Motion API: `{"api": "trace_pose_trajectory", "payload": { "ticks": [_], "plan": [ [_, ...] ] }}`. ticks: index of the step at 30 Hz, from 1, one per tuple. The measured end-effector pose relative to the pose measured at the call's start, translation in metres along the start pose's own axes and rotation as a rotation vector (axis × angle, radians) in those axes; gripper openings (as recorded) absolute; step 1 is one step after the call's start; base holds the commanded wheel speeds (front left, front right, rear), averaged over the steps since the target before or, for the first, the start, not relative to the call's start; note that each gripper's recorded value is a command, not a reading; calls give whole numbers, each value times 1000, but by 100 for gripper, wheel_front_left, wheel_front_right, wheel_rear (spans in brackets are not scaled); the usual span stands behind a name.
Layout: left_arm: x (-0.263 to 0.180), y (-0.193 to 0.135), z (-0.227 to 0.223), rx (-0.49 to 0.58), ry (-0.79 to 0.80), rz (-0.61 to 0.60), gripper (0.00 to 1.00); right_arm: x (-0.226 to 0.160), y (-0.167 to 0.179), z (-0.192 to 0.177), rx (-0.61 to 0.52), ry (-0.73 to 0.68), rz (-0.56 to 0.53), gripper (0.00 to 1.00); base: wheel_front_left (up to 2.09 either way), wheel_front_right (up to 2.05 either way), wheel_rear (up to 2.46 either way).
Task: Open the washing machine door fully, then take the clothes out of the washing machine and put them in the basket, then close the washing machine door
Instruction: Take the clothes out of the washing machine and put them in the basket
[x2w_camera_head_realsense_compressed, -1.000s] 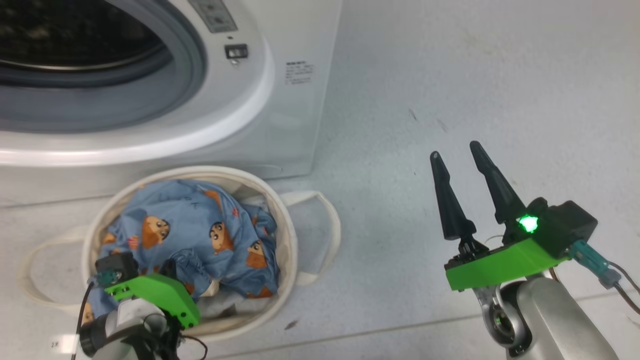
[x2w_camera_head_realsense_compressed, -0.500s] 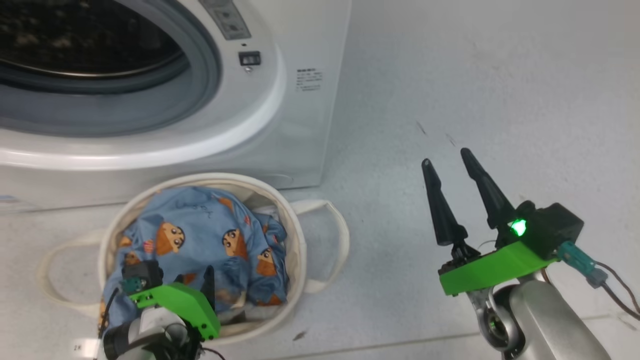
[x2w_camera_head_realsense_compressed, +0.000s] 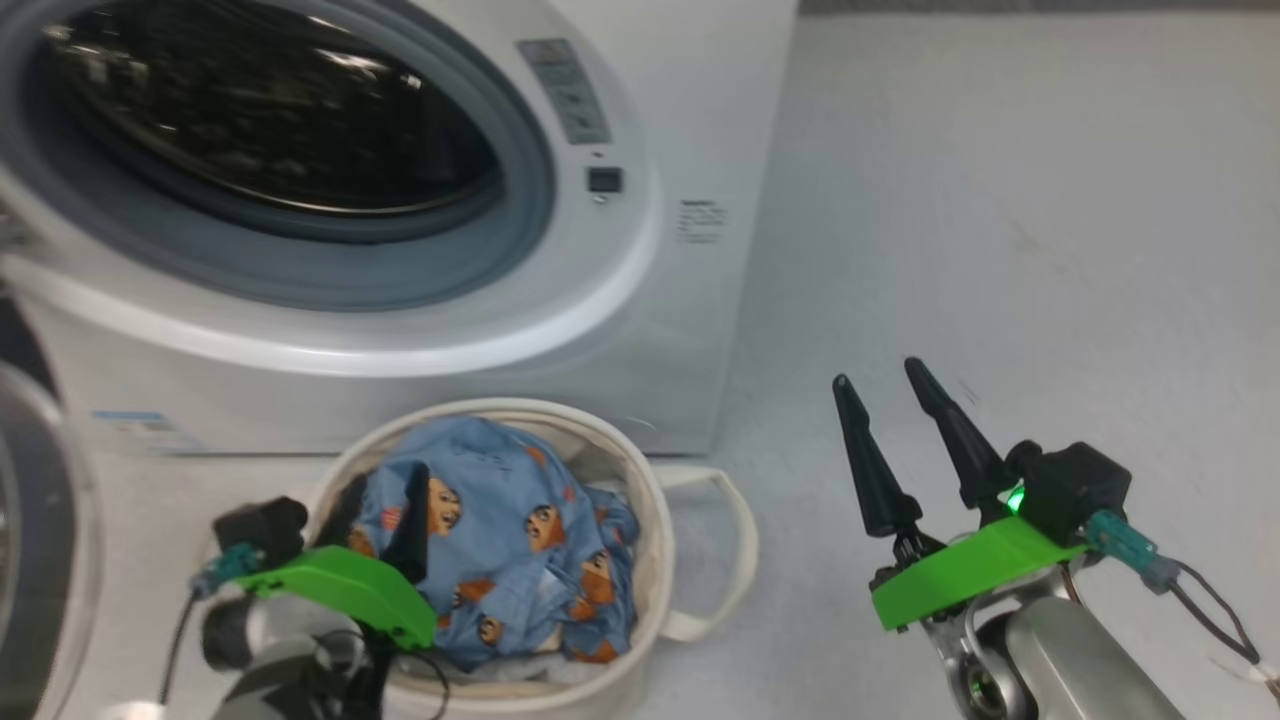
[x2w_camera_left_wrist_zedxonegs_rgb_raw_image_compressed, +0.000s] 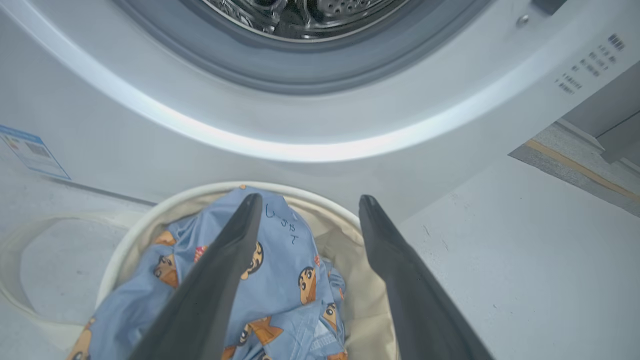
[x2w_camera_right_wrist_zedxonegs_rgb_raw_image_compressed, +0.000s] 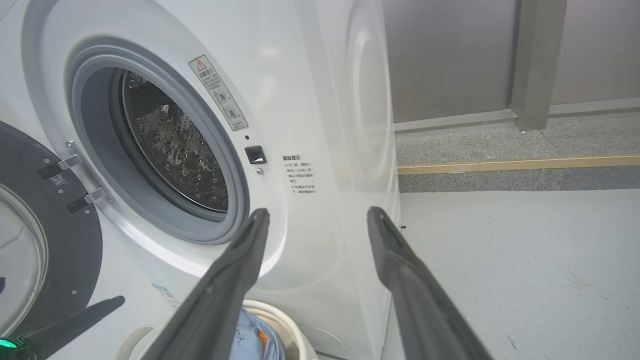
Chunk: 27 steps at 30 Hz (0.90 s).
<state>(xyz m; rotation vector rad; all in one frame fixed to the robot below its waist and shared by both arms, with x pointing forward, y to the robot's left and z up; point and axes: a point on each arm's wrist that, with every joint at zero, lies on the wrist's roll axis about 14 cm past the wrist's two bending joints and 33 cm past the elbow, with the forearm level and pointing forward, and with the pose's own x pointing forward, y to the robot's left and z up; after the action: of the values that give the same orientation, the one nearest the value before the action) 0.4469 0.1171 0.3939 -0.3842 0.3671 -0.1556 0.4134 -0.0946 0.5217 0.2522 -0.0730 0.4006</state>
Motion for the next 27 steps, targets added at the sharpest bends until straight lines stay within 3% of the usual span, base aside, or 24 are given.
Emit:
{"api": "trace_pose_trajectory", "payload": {
  "ticks": [13,19,27],
  "plan": [
    [-80,-14,100,180,-369,-110,100,0,53,4,13,-9,126,100,0,0,0],
    [-109,-15,103,193,-395,-103,100,-1,61,11,-2,-25,142,100,0,0,0],
    [-116,-20,106,199,-400,-101,100,-6,59,11,-10,-24,131,100,0,0,0]
  ]
}}
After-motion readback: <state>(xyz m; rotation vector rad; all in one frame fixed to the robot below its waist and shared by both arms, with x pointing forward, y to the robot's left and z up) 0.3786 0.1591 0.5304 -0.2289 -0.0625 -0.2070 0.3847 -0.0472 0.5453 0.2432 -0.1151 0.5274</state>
